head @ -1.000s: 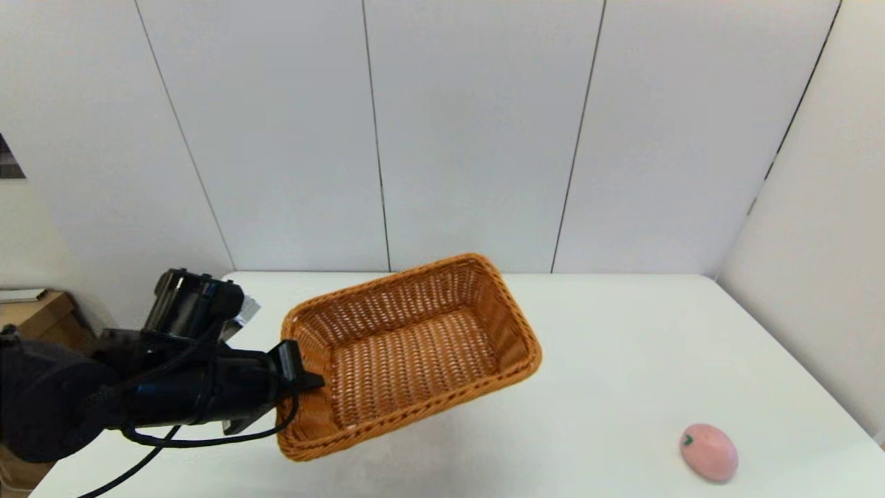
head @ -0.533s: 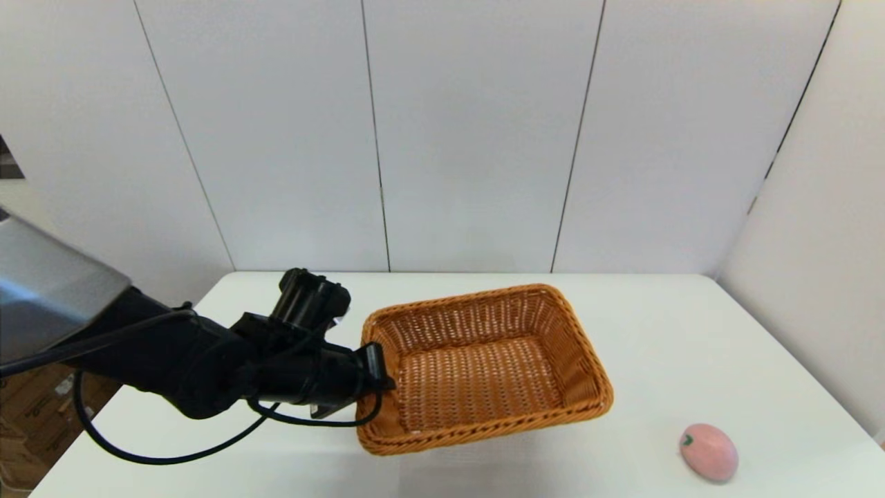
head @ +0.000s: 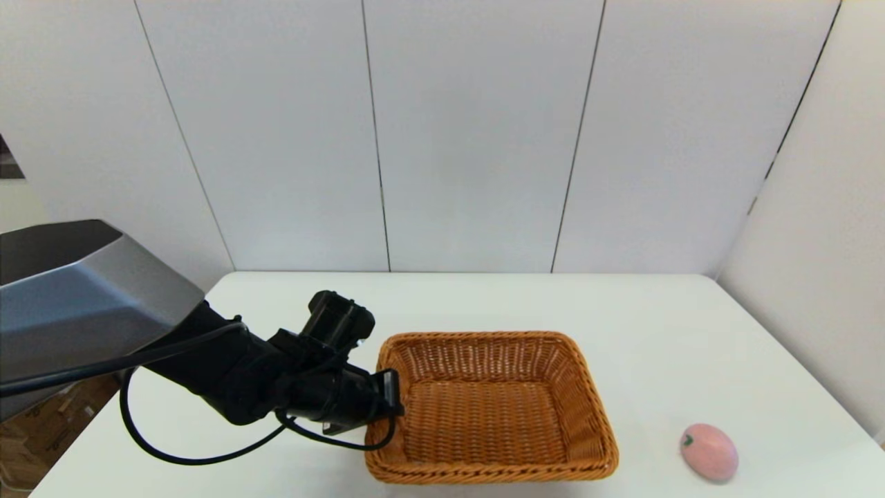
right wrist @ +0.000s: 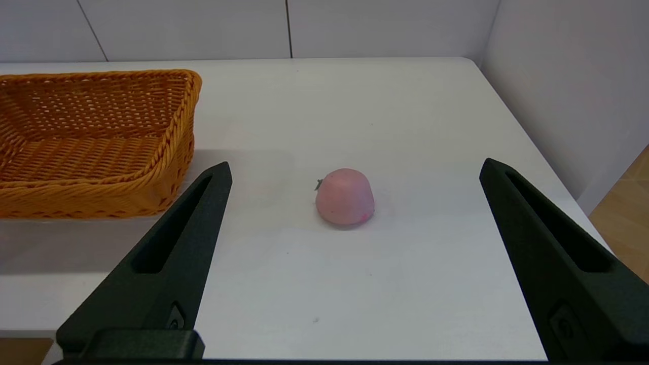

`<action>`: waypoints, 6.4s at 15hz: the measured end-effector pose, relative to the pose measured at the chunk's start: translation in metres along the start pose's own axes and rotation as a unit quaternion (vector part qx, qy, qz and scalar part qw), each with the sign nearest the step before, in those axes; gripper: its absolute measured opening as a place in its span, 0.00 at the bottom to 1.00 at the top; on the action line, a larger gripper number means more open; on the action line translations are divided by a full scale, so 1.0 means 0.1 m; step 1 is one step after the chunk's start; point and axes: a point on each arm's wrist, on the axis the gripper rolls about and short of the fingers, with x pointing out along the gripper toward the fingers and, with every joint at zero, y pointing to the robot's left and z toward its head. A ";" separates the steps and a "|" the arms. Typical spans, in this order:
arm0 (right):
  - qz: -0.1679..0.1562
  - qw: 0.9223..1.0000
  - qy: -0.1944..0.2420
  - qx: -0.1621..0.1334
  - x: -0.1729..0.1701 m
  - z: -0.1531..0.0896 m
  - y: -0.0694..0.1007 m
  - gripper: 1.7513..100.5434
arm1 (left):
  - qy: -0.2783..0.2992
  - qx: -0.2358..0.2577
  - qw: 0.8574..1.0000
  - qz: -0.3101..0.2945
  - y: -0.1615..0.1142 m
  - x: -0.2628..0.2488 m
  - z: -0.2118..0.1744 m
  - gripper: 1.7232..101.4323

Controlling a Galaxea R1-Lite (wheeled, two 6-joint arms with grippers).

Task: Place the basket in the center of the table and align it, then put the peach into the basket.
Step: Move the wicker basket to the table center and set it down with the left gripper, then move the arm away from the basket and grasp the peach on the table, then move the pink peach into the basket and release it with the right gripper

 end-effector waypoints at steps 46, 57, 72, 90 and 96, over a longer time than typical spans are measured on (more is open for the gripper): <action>0.000 1.000 0.000 -0.001 0.00 0.00 0.00 0.96 | -0.451 0.164 0.876 0.041 0.02 -3.44 -1.16 0.91; 0.000 1.000 0.000 0.000 0.00 0.00 0.00 0.96 | -0.533 0.137 0.813 0.189 0.95 -2.66 -2.46 0.95; -0.008 0.927 0.372 -0.050 1.22 0.54 0.03 0.96 | -0.554 0.205 0.788 0.171 1.23 -2.14 -2.47 0.96; -0.001 0.864 0.500 -0.058 2.60 -0.40 0.07 0.52 | -0.554 0.204 0.789 0.170 1.23 -2.14 -2.47 0.96; -0.005 0.893 0.447 -0.054 2.51 -0.12 0.06 0.03 | -0.554 0.203 0.789 0.170 1.23 -2.14 -2.47 0.96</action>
